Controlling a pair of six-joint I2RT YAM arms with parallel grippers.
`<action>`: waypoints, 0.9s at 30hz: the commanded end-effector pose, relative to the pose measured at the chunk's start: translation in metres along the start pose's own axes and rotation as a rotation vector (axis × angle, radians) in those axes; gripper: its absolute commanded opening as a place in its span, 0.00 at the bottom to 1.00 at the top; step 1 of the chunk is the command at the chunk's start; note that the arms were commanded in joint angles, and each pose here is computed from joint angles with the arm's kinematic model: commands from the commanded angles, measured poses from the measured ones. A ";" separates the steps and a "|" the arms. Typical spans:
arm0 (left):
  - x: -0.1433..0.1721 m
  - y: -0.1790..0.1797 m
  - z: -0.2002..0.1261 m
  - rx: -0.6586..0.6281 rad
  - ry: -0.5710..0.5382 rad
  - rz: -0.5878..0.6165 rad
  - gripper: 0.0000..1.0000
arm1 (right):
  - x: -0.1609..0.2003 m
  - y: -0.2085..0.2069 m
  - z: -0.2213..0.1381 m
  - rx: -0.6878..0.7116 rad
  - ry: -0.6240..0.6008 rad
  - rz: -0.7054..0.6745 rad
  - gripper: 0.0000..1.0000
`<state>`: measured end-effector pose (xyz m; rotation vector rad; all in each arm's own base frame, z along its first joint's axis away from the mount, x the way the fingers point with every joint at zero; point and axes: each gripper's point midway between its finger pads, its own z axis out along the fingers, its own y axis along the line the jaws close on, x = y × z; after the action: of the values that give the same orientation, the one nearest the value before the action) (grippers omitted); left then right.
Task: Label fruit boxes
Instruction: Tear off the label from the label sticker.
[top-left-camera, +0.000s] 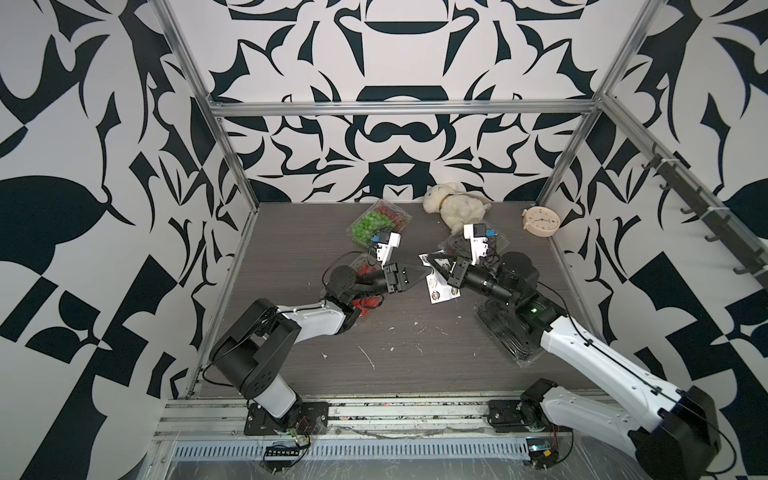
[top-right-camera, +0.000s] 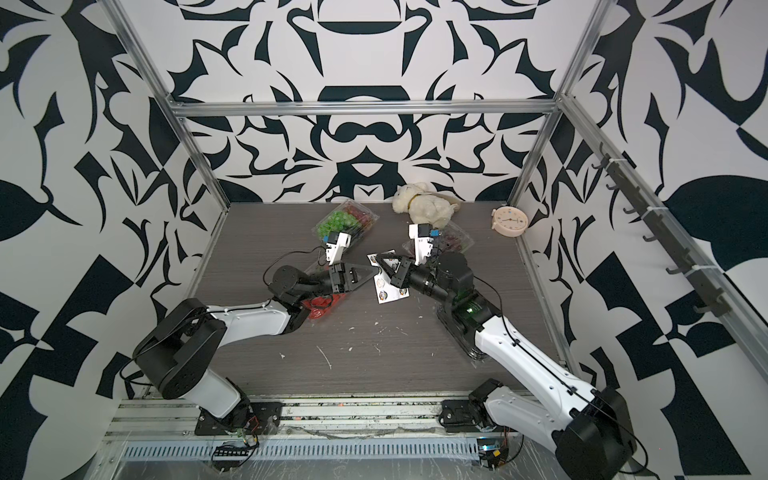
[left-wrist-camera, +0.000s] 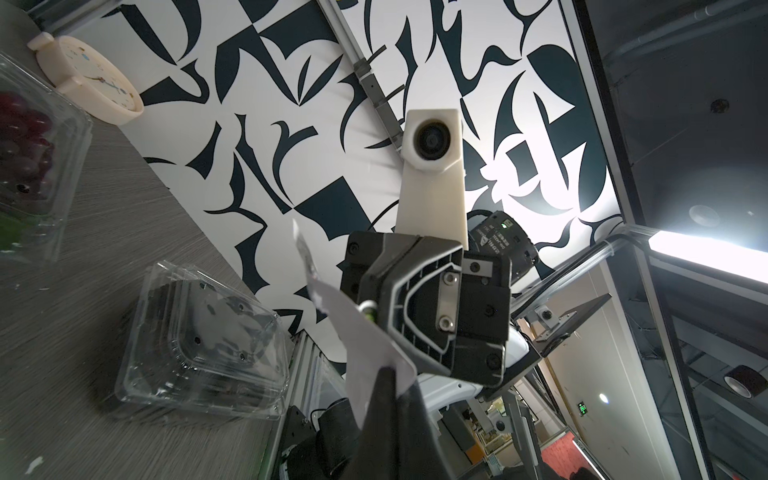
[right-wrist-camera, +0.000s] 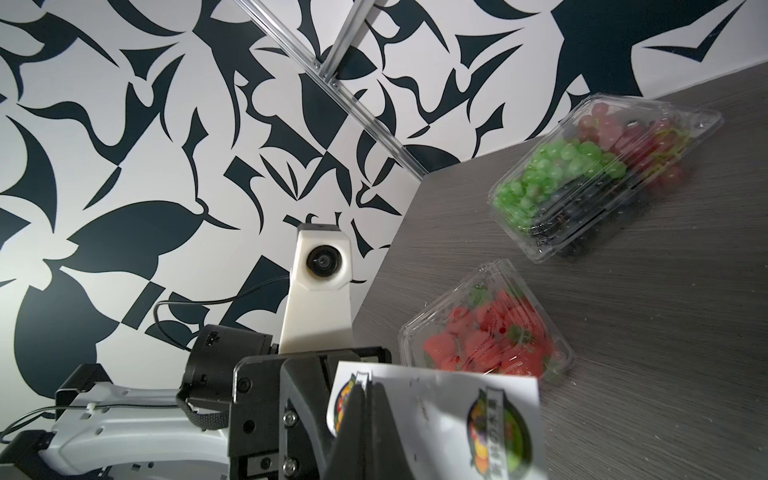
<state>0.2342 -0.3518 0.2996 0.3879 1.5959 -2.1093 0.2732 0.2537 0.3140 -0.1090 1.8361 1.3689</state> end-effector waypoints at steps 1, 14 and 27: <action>0.002 0.003 0.003 -0.001 0.021 0.021 0.00 | -0.021 0.031 -0.005 -0.089 -0.060 -0.049 0.00; 0.001 0.023 0.001 -0.035 0.016 0.003 0.00 | -0.025 0.040 -0.014 -0.109 -0.084 -0.065 0.00; -0.003 0.019 -0.002 -0.022 0.004 0.005 0.00 | -0.020 0.016 -0.013 0.009 -0.074 -0.066 0.23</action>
<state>0.2497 -0.3544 0.2732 0.3443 1.6694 -2.0782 0.2680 0.2443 0.3231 -0.1088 1.8077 1.3287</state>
